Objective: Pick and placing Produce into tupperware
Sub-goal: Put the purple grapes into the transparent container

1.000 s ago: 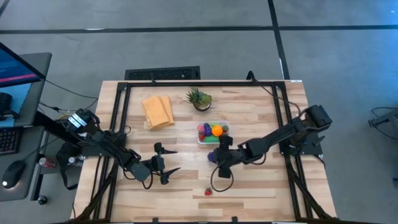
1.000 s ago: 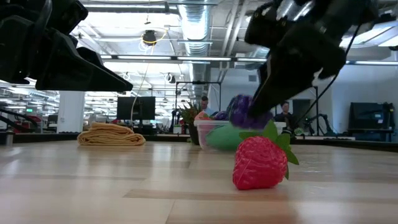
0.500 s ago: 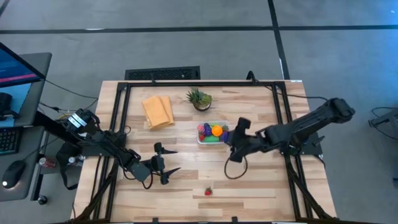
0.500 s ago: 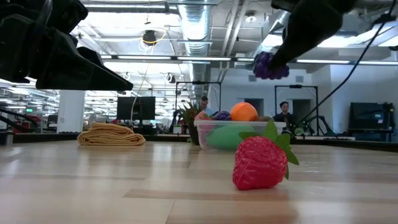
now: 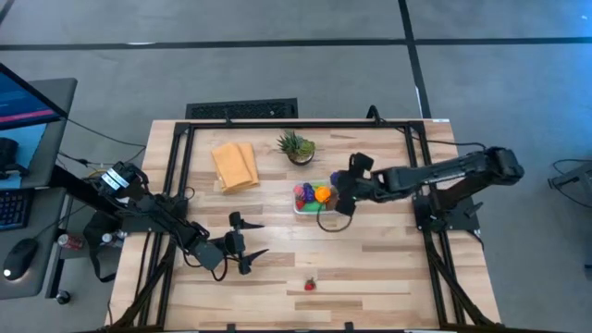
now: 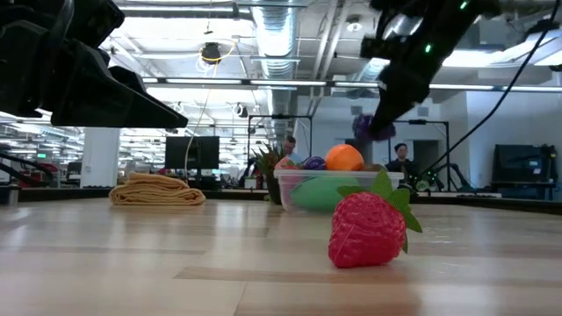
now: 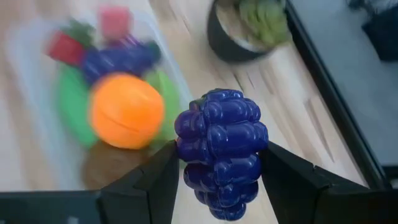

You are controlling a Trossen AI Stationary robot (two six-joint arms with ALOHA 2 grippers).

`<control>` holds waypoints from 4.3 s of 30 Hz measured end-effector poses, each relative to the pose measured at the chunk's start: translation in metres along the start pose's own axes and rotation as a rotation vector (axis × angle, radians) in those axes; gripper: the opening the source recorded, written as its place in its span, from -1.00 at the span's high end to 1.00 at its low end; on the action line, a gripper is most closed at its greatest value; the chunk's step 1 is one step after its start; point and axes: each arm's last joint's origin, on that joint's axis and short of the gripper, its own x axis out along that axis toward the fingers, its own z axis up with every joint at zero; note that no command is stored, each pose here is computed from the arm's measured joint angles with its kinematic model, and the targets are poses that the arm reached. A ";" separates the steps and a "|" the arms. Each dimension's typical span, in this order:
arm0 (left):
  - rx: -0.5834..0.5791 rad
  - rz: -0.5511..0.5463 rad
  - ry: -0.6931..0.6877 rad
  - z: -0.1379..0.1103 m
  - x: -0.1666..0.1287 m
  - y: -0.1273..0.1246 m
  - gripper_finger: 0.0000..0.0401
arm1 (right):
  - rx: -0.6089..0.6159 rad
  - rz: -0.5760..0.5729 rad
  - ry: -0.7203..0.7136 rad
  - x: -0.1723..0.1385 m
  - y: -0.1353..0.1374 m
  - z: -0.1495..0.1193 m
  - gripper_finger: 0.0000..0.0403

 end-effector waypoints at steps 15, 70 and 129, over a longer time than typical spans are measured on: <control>0.007 0.001 0.005 -0.001 0.000 0.000 -0.68 | 0.038 0.086 0.111 0.043 -0.005 0.000 0.01; 0.008 0.001 0.006 -0.001 0.000 0.000 -0.68 | 0.070 0.182 0.163 0.057 -0.003 -0.003 -0.25; 0.007 0.026 0.002 -0.001 0.000 0.001 -0.68 | 0.053 0.231 0.202 0.039 -0.009 0.019 -0.25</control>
